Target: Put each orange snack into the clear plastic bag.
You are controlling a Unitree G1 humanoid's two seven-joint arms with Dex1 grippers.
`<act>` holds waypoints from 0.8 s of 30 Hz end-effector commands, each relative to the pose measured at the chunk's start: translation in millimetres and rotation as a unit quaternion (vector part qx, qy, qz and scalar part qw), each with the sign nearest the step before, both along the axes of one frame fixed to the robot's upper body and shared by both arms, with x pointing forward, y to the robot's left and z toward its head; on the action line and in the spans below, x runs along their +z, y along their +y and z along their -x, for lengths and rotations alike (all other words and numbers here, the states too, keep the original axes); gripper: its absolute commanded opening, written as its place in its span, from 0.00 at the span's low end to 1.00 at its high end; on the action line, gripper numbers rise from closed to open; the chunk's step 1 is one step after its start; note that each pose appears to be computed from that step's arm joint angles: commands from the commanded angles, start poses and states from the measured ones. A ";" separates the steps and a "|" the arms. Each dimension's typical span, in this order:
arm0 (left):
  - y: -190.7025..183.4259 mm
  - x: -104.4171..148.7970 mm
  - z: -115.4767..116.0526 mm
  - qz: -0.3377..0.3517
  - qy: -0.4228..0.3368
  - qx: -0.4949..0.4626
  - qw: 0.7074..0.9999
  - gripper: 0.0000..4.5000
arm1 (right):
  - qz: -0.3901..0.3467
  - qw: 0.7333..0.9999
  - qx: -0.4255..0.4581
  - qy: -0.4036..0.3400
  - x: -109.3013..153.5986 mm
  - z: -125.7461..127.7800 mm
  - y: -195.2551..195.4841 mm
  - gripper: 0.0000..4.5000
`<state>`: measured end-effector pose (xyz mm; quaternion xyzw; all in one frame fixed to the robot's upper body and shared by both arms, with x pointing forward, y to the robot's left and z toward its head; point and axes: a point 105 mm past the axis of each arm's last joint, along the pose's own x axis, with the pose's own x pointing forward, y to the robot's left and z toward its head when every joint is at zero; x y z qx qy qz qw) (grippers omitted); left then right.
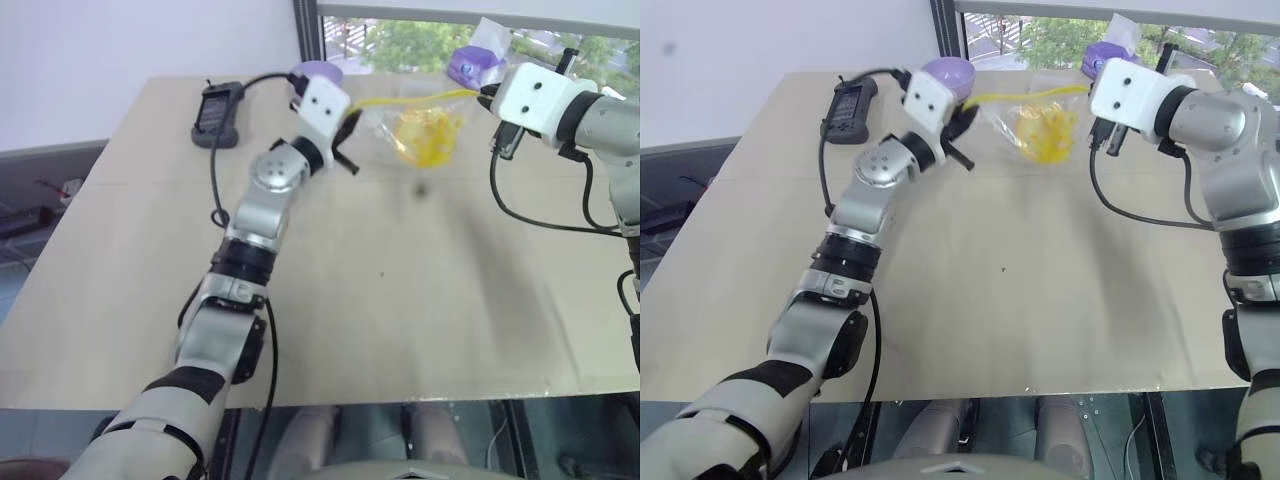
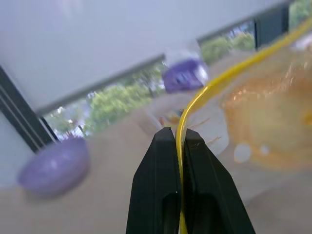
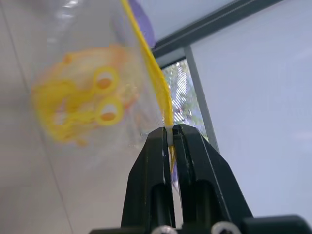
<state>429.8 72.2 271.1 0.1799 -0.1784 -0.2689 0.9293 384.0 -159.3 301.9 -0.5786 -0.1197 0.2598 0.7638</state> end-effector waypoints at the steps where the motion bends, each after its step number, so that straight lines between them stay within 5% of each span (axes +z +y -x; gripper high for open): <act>1: 1.7 -16.7 25.9 -0.036 0.006 -0.048 0.998 0.00 | 0.010 0.994 0.039 0.102 -35.6 30.9 0.6 0.02; 8: 10.3 -135.4 124.5 -0.155 0.209 -0.193 0.946 0.00 | 0.004 0.946 0.072 0.316 -120.1 96.8 11.7 0.02; 19: 20.7 -145.3 139.7 -0.144 0.259 -0.182 0.938 0.00 | 0.001 0.947 0.070 0.314 -129.5 103.0 14.2 0.02; 24: 24.5 -143.3 137.7 -0.139 0.255 -0.176 0.941 0.44 | 0.019 0.945 0.058 0.321 -130.6 104.7 3.1 0.46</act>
